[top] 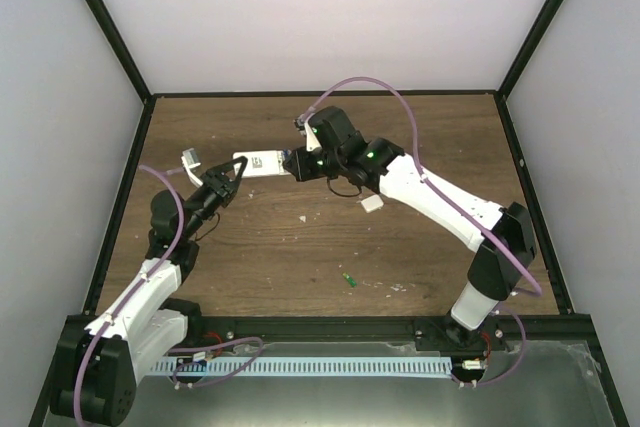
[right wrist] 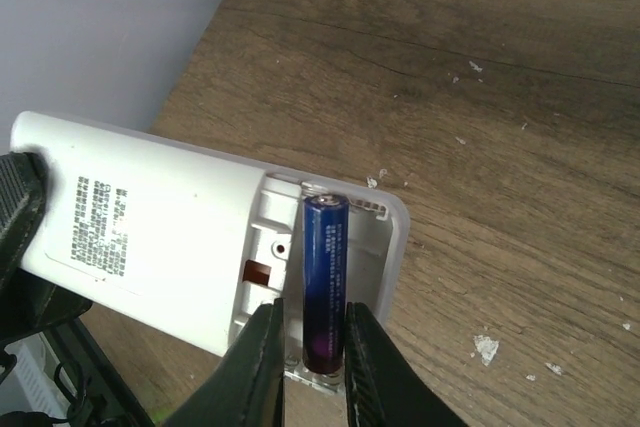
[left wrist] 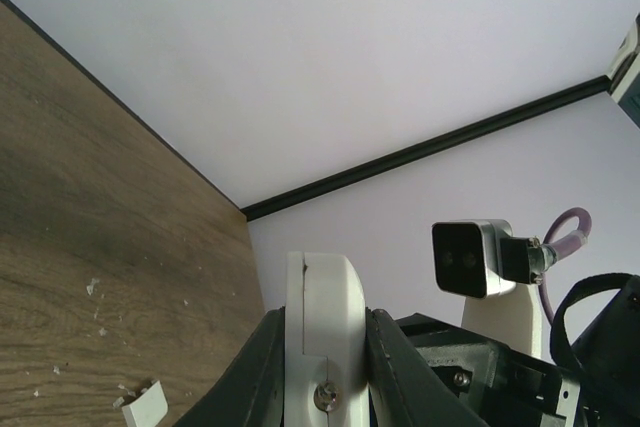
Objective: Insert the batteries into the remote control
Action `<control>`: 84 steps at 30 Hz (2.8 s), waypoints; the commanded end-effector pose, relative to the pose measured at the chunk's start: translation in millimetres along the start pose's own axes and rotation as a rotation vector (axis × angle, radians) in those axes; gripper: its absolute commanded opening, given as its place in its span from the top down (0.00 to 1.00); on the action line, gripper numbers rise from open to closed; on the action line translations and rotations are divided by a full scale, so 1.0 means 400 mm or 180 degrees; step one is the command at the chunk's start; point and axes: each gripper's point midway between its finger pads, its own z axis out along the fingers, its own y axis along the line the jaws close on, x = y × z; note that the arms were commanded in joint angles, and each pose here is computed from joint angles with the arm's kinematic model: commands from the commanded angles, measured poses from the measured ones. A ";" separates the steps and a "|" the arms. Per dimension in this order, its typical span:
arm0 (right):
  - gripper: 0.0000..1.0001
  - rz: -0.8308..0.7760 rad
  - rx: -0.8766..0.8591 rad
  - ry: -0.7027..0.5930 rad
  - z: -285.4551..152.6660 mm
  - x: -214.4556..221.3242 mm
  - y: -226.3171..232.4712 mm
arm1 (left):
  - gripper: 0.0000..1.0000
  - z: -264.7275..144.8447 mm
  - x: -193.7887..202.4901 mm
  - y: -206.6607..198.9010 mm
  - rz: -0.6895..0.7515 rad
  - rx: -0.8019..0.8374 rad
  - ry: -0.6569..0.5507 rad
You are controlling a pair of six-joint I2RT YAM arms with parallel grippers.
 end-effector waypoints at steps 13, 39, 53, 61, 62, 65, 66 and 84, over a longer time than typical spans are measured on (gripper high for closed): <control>0.73 -0.0129 0.0059 -0.0209 -0.072 -0.070 0.025 | 1.00 -0.011 -0.035 -0.086 0.0131 0.0395 -0.0218; 0.41 0.0247 -0.0836 -0.0445 -0.177 -0.187 0.011 | 1.00 -0.020 -0.023 -0.119 0.0140 0.0521 -0.0113; 0.34 0.0571 -0.1308 -0.0044 -0.121 -0.136 0.042 | 1.00 -0.010 -0.016 -0.137 0.0135 0.0608 -0.0009; 0.36 0.0702 -0.1371 0.0102 -0.094 -0.115 0.037 | 1.00 -0.012 -0.017 -0.150 0.0146 0.0696 -0.0013; 0.36 0.0708 -0.1369 0.0113 -0.091 -0.113 0.036 | 1.00 -0.012 -0.017 -0.152 0.0149 0.0709 -0.0011; 0.36 0.0725 -0.1386 0.0136 -0.086 -0.110 0.036 | 1.00 -0.012 -0.018 -0.155 0.0150 0.0728 -0.0012; 0.37 0.0730 -0.1399 0.0134 -0.085 -0.110 0.037 | 1.00 -0.011 -0.017 -0.154 0.0146 0.0727 -0.0006; 0.53 0.0797 -0.1734 0.0170 -0.107 -0.110 0.076 | 1.00 -0.013 -0.018 -0.148 0.0150 0.0734 -0.0034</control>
